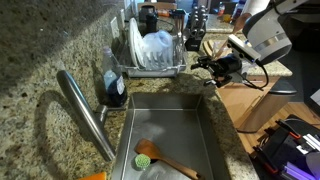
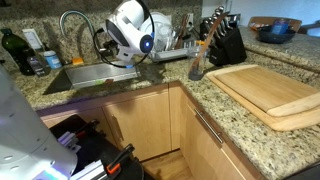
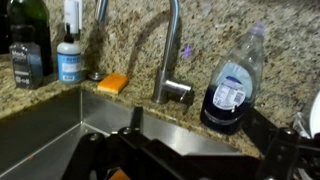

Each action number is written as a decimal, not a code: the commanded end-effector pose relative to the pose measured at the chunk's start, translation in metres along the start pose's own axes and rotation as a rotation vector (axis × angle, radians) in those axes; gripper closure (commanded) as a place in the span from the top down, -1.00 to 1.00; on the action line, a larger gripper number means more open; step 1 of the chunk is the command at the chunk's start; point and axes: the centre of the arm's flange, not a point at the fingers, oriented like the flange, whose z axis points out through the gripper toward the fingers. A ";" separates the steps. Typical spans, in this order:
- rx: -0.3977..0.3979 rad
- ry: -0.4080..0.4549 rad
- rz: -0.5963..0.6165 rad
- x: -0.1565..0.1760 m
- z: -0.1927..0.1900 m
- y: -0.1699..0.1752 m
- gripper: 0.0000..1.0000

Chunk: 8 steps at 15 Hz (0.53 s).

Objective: Move the dish soap to the right side of the counter

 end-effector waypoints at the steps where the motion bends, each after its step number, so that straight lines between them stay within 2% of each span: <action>1: 0.062 -0.175 0.098 -0.027 0.058 -0.055 1.00; 4: 0.124 -0.303 0.236 -0.045 0.120 -0.078 1.00; 5: 0.136 -0.308 0.295 -0.044 0.140 -0.080 1.00; 6: 0.110 -0.290 0.219 -0.054 0.103 -0.059 1.00; 8: 0.107 -0.310 0.271 -0.050 0.133 -0.060 1.00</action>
